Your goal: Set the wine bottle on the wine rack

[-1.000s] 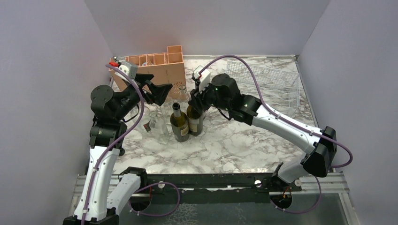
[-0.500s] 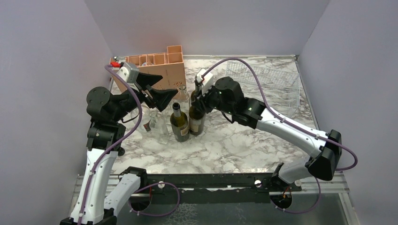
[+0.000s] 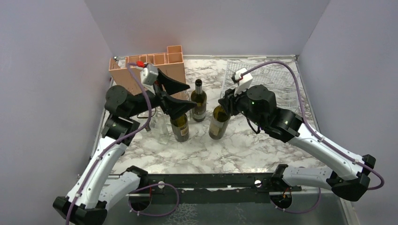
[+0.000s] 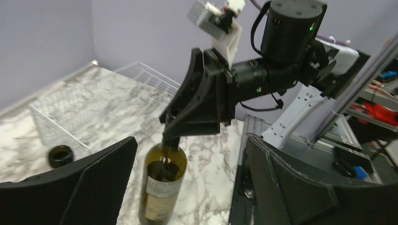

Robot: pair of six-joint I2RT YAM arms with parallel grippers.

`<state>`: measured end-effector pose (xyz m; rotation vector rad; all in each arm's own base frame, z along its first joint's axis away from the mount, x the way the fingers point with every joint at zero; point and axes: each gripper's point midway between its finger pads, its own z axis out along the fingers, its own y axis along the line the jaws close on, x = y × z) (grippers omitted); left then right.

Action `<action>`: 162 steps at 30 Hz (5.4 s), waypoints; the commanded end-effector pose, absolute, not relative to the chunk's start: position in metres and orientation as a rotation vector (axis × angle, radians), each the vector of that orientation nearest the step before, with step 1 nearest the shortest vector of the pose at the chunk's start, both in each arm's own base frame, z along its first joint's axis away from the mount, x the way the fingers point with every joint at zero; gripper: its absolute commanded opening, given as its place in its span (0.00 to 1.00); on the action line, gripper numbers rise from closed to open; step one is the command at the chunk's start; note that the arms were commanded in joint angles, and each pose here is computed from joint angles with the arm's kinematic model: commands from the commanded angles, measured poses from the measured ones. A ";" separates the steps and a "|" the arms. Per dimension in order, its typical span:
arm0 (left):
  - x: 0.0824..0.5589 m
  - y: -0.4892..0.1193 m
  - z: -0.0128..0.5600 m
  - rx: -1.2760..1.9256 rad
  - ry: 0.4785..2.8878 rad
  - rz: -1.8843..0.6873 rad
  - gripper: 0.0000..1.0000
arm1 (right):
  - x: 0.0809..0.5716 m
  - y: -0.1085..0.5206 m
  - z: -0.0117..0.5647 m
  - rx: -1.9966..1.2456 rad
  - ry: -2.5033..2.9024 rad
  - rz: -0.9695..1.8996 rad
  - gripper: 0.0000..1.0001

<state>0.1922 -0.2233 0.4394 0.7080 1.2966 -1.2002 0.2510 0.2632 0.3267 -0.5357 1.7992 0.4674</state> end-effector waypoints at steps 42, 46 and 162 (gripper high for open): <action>0.161 -0.395 0.196 1.096 1.299 -1.082 0.95 | 0.174 0.193 0.416 -0.223 1.676 0.847 0.01; 0.156 -0.402 0.206 1.095 1.243 -1.133 0.94 | 0.170 0.197 0.419 -0.232 1.659 0.888 0.01; 0.253 -0.307 0.402 0.579 1.115 -0.585 0.99 | 0.178 0.180 0.212 -0.199 2.208 0.481 0.01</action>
